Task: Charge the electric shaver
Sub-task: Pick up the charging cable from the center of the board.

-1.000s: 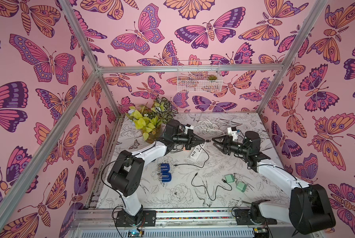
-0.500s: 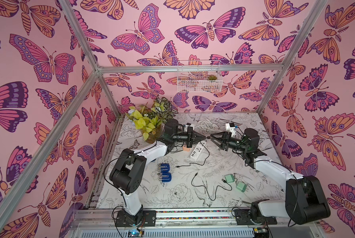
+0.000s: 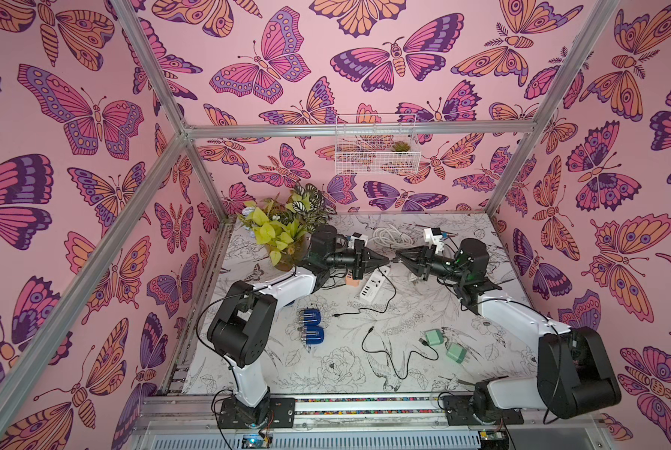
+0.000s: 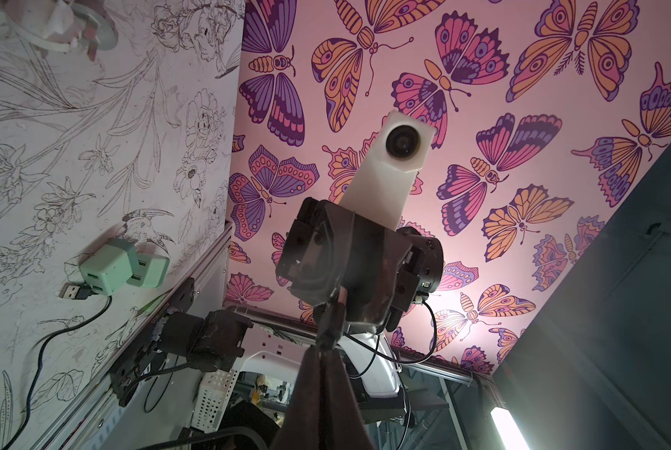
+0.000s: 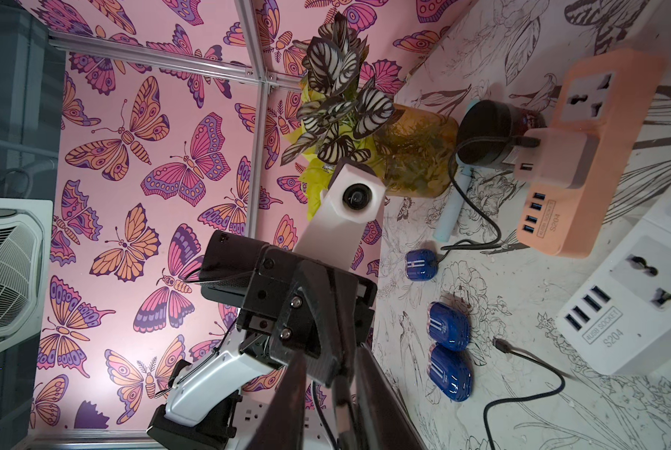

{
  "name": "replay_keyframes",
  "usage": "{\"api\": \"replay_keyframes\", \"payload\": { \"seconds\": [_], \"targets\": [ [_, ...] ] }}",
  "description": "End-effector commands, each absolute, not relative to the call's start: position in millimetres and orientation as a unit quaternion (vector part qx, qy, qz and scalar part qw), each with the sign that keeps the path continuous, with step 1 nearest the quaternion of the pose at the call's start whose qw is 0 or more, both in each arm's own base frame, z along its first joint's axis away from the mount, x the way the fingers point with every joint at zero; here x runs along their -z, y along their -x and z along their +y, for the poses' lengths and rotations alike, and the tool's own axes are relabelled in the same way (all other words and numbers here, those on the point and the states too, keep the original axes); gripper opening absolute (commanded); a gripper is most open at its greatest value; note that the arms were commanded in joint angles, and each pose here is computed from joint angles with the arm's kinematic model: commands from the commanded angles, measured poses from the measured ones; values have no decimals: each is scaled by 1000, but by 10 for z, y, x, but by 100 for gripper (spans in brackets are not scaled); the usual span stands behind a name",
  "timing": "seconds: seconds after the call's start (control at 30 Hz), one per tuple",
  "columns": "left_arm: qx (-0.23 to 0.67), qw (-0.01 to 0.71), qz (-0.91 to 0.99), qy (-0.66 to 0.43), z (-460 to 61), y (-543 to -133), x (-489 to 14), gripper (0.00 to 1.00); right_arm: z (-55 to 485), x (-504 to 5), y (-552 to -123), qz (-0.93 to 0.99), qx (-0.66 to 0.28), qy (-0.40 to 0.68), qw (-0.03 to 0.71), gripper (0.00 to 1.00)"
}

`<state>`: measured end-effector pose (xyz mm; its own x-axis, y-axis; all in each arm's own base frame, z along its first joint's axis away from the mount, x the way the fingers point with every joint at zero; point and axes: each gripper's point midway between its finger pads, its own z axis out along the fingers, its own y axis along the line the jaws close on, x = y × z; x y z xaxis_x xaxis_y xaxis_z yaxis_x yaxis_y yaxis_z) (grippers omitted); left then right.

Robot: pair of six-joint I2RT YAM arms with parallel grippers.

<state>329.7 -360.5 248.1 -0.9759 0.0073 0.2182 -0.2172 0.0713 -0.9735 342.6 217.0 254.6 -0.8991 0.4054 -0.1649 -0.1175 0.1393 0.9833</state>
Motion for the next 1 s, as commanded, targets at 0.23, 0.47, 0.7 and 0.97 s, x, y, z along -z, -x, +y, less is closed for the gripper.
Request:
{"api": "replay_keyframes", "payload": {
  "seconds": [0.23, 0.47, 0.7, 0.97],
  "targets": [
    [-677, 71, -729, -68, -3598, -3350, -2457, 0, 2176, -2426, -3342, 741, -637, -107, 186, 15],
    [-676, 68, -730, -70, -3597, -3356, -2439, 0, 2144, -2398, -3356, 745, -628, -127, 187, 0],
    [-603, -14, -788, -123, -3273, -3408, -2344, 34, 2044, -2378, -3424, 752, -604, -184, 189, 0],
    [-548, -43, -813, -190, -3177, -3218, -2571, 33, 2032, -2331, -3598, 740, -601, -251, 167, 0]
  ]
}}
